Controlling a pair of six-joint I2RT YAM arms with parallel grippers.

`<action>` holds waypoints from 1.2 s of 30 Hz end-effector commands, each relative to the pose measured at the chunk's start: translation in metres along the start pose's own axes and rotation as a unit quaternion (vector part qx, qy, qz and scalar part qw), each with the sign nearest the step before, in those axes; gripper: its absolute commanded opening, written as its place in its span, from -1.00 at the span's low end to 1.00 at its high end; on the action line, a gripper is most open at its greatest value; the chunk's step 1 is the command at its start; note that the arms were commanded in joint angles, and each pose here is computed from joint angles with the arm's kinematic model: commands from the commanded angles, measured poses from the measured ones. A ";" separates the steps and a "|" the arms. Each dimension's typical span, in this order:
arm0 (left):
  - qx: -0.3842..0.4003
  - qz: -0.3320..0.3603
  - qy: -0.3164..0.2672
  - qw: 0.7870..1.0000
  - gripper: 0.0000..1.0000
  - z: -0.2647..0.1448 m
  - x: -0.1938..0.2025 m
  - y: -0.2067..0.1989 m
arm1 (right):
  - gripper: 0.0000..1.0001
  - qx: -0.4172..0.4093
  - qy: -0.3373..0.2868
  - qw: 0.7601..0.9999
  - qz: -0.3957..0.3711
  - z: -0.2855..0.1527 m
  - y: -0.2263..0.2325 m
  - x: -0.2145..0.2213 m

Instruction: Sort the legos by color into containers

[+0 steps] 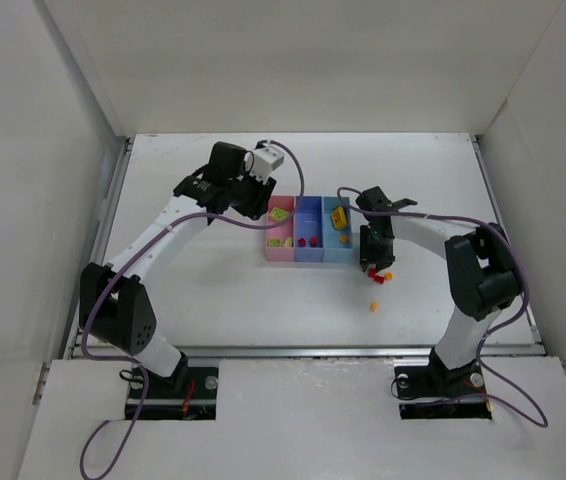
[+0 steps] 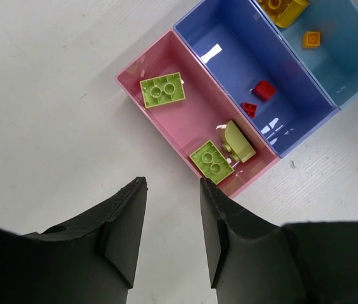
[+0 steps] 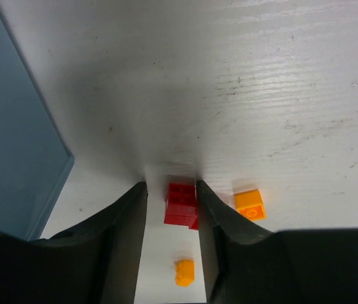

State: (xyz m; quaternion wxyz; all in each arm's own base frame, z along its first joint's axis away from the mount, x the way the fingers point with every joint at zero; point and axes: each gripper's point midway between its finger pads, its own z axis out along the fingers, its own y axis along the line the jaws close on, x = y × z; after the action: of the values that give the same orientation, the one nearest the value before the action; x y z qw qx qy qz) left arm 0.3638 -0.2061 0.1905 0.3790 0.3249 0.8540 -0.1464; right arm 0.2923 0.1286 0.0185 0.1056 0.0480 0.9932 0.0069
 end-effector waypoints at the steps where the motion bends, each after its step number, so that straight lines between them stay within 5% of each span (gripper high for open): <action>1: 0.003 0.003 -0.020 1.000 -0.27 -0.012 -0.007 -0.004 | -0.20 -0.012 -0.009 1.000 0.001 0.006 0.006 -0.004; 11: 0.002 0.004 -0.025 1.000 -0.27 -0.012 -0.009 -0.004 | -1.00 -0.012 -0.026 1.000 0.003 -0.011 0.006 -0.013; 20: -0.007 -0.006 -0.023 1.000 -0.27 -0.014 -0.007 -0.002 | -1.00 0.036 -0.190 0.980 0.043 -0.107 -0.006 -0.090; 25: -0.014 -0.014 -0.011 1.000 -0.24 -0.012 0.004 -0.001 | -1.00 -0.041 -0.298 0.954 -0.019 -0.159 0.061 -0.128; 29: -0.026 -0.014 -0.014 0.999 -0.24 -0.016 0.003 0.002 | -1.00 -0.107 -0.309 0.940 -0.093 -0.165 0.127 -0.130; 36: -0.040 -0.018 -0.007 0.999 -0.24 -0.018 0.008 0.009 | -1.00 -0.124 -0.236 0.955 -0.130 -0.116 0.162 -0.120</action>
State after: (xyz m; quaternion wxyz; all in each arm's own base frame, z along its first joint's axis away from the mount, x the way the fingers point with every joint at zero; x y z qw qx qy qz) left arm 0.3585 -0.1924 0.1778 0.3698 0.3049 0.8690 -0.1232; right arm 0.3933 0.2716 0.1616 0.3495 -0.0850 0.9291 0.0857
